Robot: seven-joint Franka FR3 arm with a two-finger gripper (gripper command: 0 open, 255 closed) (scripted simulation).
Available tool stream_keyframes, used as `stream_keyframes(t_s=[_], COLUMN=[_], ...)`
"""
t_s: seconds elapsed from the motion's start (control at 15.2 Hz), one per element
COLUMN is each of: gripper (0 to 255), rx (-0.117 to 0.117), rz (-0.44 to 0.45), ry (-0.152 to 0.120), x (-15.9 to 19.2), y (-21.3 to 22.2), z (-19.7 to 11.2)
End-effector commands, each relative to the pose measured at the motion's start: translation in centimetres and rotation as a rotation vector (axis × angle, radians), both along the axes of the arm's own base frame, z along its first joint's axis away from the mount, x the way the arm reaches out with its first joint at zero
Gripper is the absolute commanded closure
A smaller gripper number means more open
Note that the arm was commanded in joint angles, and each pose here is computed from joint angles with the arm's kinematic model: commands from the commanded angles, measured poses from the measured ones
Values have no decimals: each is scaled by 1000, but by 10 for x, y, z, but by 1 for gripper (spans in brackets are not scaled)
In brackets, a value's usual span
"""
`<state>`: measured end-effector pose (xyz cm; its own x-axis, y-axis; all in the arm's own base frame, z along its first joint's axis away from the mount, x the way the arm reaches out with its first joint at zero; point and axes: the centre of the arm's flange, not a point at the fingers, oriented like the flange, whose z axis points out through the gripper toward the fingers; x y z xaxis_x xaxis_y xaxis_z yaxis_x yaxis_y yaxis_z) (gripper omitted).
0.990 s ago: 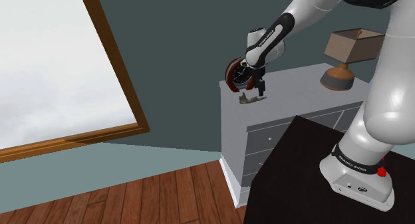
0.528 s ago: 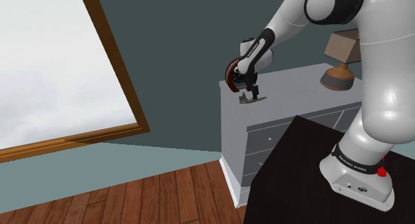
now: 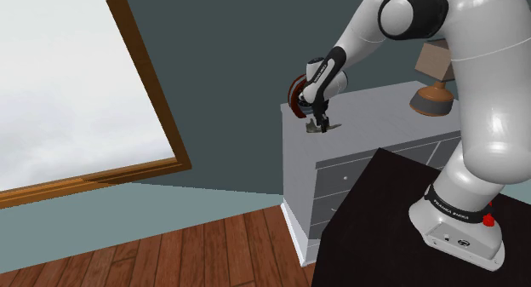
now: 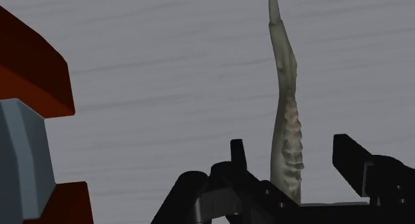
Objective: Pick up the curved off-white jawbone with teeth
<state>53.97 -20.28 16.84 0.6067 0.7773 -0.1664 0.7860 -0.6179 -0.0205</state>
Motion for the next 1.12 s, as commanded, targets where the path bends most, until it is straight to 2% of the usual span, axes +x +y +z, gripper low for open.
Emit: stream_keyframes(t_s=[0.0, 0.53, 1.06], gripper=[255, 255, 255], rx=[0, 0, 0], rz=[0, 0, 0], ry=[0, 0, 0], x=[0, 0, 0], y=[0, 0, 0], z=[-1, -1, 41])
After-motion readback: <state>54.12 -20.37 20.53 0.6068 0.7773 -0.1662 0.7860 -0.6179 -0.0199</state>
